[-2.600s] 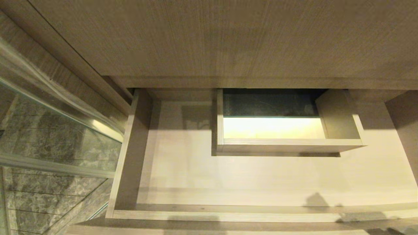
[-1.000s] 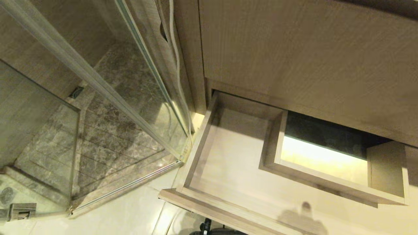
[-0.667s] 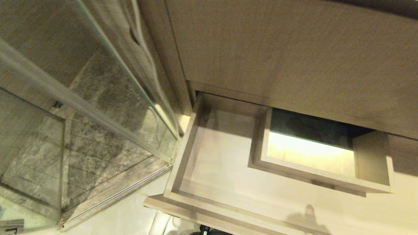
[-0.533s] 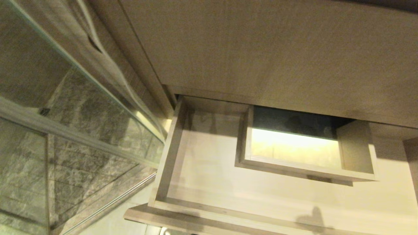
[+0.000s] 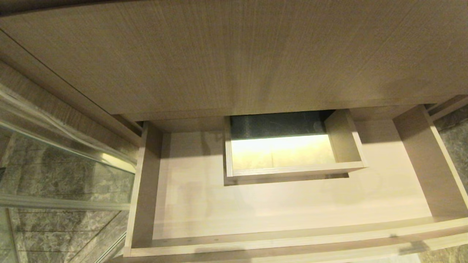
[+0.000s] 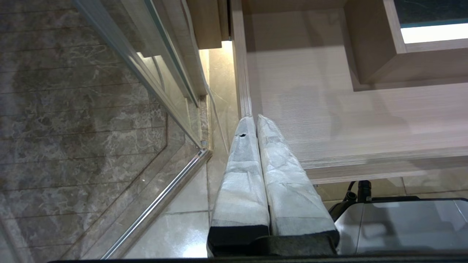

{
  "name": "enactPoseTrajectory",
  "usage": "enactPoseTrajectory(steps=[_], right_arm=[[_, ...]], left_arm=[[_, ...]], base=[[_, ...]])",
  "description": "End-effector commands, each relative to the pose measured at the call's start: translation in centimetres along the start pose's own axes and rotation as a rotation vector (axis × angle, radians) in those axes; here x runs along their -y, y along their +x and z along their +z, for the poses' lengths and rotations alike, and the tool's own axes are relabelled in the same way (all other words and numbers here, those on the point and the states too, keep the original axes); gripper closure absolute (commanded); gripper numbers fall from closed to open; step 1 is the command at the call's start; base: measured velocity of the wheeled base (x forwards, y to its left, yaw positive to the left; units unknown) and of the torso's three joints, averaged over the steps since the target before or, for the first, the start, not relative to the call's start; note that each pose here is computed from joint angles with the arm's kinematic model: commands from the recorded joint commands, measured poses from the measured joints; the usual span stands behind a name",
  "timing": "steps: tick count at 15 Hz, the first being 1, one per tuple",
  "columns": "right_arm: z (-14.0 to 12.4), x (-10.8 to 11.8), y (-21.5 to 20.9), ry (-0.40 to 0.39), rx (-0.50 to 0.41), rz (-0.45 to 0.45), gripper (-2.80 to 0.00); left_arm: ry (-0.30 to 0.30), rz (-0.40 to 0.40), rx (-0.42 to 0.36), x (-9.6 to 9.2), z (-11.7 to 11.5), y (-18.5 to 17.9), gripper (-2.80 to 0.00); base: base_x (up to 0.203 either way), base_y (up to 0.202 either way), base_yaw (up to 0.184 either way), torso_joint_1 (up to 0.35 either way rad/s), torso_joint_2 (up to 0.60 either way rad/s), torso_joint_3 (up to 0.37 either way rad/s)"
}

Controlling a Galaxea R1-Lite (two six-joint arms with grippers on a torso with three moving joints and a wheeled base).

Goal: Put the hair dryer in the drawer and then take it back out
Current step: Pick up the hairdryer

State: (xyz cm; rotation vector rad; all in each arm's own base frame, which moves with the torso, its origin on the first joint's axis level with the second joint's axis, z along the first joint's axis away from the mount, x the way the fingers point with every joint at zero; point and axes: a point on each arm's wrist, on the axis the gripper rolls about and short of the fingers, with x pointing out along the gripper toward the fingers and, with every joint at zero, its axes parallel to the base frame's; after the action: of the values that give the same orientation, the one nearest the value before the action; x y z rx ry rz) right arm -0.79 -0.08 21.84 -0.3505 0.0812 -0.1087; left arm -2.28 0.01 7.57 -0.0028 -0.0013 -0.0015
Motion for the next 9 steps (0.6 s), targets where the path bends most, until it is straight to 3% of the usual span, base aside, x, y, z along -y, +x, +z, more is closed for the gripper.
enactPoseTrajectory(steps=[1, 4, 9], right_arm=[[0.02, 0.01, -0.06, -0.001, 0.007, -0.002, 0.00], [0.17, 0.07, -0.10, 0.000, 0.024, -0.008, 0.00], [0.14, 0.07, -0.34, 0.000, 0.034, -0.012, 0.00]], left_arm=[[0.000, 0.000, -0.001, 0.00, -0.05, 0.01, 0.00], [0.000, 0.000, -0.001, 0.00, -0.03, 0.00, 0.00], [0.000, 0.000, -0.001, 0.00, -0.04, 0.01, 0.00]], base=[[0.000, 0.000, 0.000, 0.000, 0.00, 0.000], [0.000, 0.000, 0.000, 0.119, -0.26, -0.154], [0.000, 0.000, 0.000, 0.207, -0.46, -0.248]])
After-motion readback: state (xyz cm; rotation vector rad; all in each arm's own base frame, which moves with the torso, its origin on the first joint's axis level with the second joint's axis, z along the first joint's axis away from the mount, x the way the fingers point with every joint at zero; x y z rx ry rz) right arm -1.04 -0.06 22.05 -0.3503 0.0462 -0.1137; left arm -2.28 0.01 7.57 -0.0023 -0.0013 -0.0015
